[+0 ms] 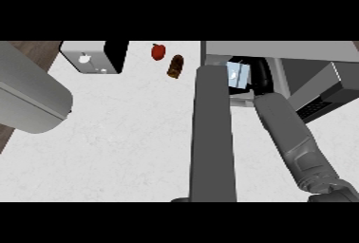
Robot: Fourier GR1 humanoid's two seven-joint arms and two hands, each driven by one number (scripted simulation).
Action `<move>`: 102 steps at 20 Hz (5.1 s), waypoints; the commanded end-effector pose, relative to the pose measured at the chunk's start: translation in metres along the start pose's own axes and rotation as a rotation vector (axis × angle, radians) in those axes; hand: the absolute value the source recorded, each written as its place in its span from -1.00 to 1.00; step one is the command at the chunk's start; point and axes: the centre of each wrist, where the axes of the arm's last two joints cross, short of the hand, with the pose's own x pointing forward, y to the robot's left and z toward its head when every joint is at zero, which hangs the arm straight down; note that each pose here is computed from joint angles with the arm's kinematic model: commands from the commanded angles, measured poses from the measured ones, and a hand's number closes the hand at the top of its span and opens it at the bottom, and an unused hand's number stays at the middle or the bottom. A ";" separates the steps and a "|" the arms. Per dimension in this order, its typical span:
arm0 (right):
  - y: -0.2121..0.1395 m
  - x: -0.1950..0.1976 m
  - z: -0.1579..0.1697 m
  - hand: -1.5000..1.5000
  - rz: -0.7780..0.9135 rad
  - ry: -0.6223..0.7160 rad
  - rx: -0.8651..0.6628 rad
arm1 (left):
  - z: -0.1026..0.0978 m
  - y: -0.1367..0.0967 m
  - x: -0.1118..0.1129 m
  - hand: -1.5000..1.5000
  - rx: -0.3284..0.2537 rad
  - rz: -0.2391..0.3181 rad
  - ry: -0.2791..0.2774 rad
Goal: Pick up the milk, place it into the microwave and close the microwave
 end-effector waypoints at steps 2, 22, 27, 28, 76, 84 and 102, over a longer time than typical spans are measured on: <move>-0.003 0.001 -0.006 1.00 0.111 0.005 -0.113 | -0.009 0.004 -0.002 -1.00 -0.016 -0.002 -0.013; -0.074 -0.033 -0.005 -1.00 0.594 0.139 -0.288 | -0.031 0.000 -0.011 -1.00 -0.059 -0.033 -0.008; -0.058 -0.021 -0.013 -1.00 0.502 0.010 -0.202 | -0.035 -0.003 -0.014 -1.00 -0.064 -0.037 0.003; -0.055 -0.024 -0.009 -1.00 0.492 0.012 -0.193 | -0.037 -0.001 -0.019 -1.00 -0.088 -0.031 0.012; -0.014 -0.110 0.188 -1.00 -0.530 0.103 0.077 | -0.087 -0.148 -0.061 1.00 -0.581 0.083 0.135; -0.058 -0.116 0.224 -1.00 -0.501 0.126 0.023 | -0.116 -0.205 -0.078 1.00 -0.688 0.015 0.077; -0.141 -0.069 0.263 -1.00 -0.535 -0.071 0.125 | -0.081 -0.290 -0.206 1.00 -0.734 -0.166 0.113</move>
